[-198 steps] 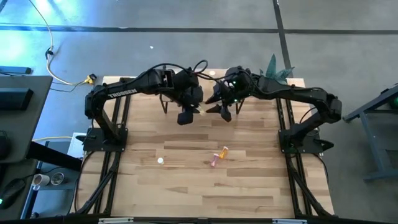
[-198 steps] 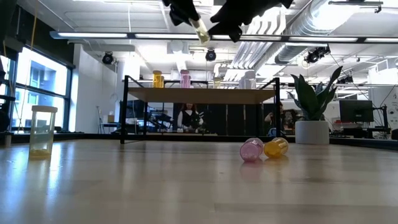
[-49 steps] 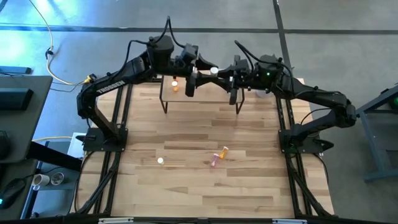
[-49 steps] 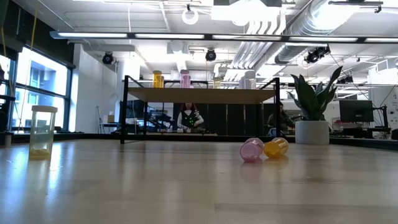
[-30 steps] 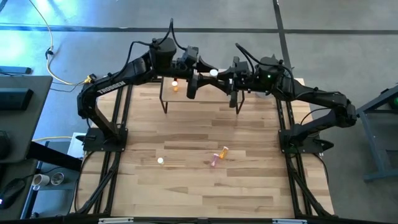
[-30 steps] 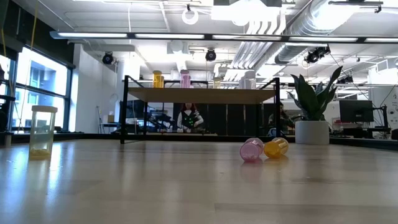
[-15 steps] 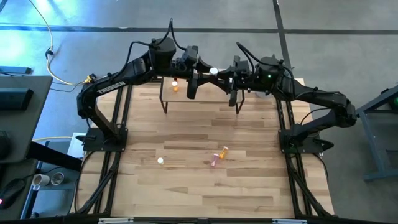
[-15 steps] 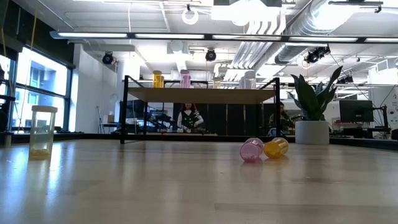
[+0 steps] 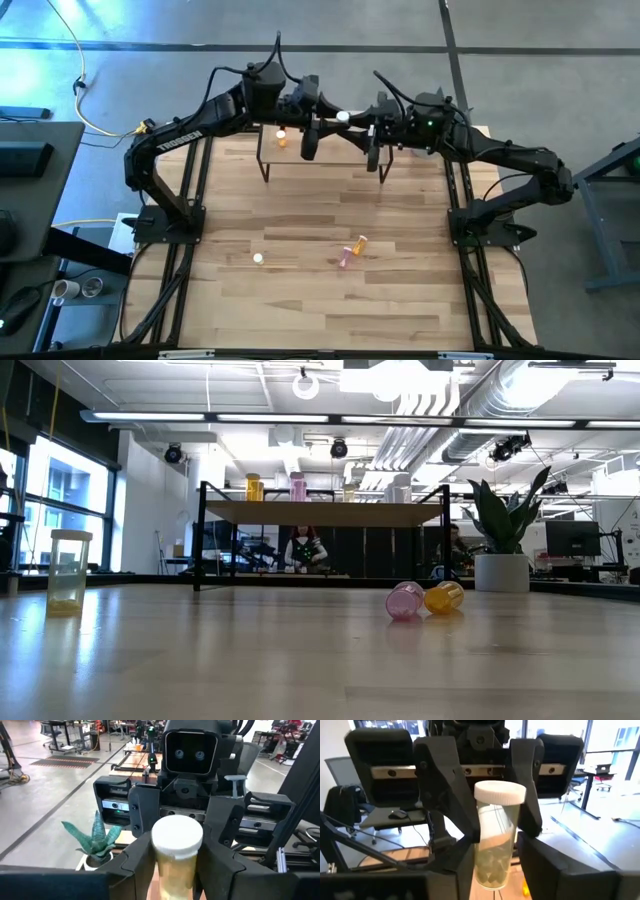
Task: Pick and place medicine bottles onto shelf by color
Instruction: Put the right yellow pill bottle on the shelf aligned with the other yellow pill bottle
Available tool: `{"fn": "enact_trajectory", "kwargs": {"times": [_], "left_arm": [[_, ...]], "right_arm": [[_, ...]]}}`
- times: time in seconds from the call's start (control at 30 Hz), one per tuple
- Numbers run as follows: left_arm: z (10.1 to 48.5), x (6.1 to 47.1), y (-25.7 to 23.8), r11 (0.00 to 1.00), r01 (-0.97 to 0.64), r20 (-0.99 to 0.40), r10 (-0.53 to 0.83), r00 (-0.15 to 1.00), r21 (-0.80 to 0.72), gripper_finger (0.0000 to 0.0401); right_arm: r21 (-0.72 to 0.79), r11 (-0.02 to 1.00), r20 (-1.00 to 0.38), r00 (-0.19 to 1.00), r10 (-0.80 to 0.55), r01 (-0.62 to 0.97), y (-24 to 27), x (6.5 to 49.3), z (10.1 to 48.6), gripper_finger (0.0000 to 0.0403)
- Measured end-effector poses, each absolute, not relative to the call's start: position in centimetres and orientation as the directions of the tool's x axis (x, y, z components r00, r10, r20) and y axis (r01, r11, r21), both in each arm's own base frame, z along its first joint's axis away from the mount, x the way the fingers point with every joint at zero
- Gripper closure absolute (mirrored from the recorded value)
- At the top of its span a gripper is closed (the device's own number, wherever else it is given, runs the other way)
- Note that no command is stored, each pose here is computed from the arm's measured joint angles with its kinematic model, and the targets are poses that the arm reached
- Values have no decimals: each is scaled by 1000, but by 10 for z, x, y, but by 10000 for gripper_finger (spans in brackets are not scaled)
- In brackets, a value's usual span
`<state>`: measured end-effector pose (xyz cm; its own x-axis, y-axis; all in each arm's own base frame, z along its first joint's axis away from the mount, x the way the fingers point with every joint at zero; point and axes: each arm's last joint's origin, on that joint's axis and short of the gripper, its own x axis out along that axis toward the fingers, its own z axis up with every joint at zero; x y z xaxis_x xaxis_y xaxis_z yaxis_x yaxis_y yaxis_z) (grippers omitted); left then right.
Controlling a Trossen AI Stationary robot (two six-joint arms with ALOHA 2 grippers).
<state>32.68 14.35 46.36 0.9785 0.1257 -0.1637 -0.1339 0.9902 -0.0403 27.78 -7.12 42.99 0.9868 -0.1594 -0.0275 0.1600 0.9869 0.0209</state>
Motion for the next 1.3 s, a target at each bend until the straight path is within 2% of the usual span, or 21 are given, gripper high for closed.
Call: {"fn": "enact_trajectory", "kwargs": {"times": [0.17, 0.33, 1.07, 1.3], "left_arm": [[459, 326, 145, 981, -192, -208, 188, 960, 2, 273], [458, 325, 147, 977, -213, -227, 208, 951, 4, 273], [461, 325, 147, 975, -221, -192, 216, 957, -5, 272], [461, 325, 147, 975, -221, -193, 216, 957, -5, 272]], "right_arm": [[28, 986, -89, 983, -163, 166, -71, 277, 424, 227], [-3, 980, -86, 976, -199, 200, -73, 278, 424, 220], [60, 975, -143, 968, -204, 214, -75, 278, 418, 288], [78, 973, -143, 968, -204, 217, -75, 278, 418, 330]]}}
